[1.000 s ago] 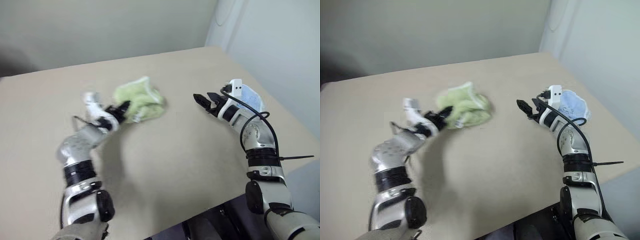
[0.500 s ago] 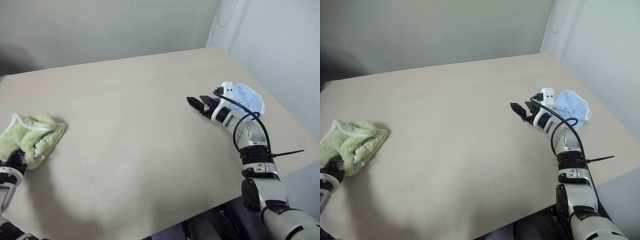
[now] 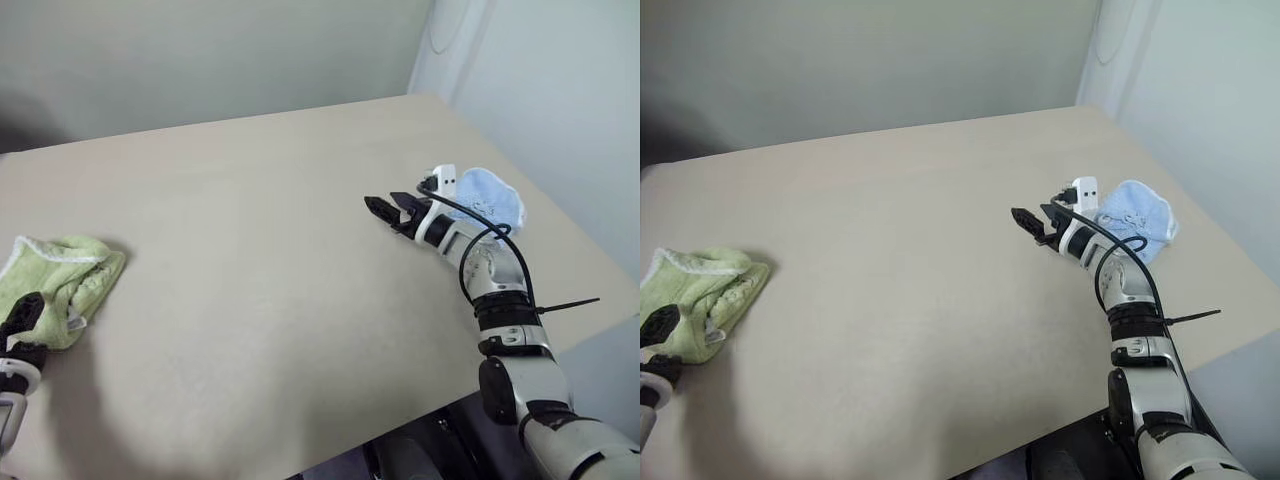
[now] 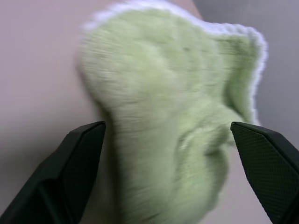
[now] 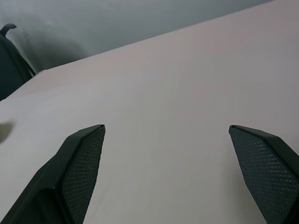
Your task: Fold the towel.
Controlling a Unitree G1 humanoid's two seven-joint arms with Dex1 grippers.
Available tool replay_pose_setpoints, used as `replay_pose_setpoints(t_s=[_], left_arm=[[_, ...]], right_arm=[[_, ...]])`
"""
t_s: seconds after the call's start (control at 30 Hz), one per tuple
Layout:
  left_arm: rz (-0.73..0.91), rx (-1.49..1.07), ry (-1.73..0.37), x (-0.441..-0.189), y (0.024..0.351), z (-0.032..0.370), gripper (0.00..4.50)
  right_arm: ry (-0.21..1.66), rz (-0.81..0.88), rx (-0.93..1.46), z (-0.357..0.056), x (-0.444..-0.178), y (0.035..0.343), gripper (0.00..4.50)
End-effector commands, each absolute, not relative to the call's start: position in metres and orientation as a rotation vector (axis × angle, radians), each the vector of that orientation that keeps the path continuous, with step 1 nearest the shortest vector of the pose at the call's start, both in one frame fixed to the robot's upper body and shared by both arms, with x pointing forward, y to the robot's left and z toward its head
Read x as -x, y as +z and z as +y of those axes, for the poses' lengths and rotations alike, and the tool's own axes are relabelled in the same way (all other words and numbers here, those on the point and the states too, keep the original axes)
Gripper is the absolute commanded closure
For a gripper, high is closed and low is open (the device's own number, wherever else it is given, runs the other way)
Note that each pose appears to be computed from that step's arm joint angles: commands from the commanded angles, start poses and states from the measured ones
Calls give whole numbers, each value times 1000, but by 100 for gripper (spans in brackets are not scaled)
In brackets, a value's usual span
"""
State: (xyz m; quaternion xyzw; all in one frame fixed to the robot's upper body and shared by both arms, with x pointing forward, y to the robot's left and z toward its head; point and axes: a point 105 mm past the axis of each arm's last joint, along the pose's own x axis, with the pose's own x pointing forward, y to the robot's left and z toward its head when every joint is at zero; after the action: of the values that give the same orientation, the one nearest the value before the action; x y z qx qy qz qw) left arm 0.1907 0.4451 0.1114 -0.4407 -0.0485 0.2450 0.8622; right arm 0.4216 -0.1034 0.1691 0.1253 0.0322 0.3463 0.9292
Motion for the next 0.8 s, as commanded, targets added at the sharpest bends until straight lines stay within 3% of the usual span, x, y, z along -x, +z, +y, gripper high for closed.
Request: replay_pose_setpoints(t_s=[0.03, 0.13, 0.2, 0.3, 0.43, 0.63, 0.8], left_arm=[[-122, 817, 603, -163, 124, 463, 4], [-166, 594, 602, -153, 153, 468, 4], [-201, 322, 410, -172, 197, 432, 4], [-175, 119, 205, -191, 216, 389, 4], [-64, -112, -98, -230, 206, 312, 4], [19, -106, -271, -263, 163, 261, 4], [64, -93, -329, -272, 146, 247, 4]], right_arm=[[723, 11, -250, -106, -419, 184, 0], [726, 11, -254, -109, -418, 185, 0], [779, -10, -140, -113, -411, 183, 0], [859, -34, 22, -109, -398, 176, 0], [894, -55, 61, -121, -393, 177, 0], [859, -58, 88, -125, -397, 174, 0], [852, -59, 85, -123, -393, 169, 0]])
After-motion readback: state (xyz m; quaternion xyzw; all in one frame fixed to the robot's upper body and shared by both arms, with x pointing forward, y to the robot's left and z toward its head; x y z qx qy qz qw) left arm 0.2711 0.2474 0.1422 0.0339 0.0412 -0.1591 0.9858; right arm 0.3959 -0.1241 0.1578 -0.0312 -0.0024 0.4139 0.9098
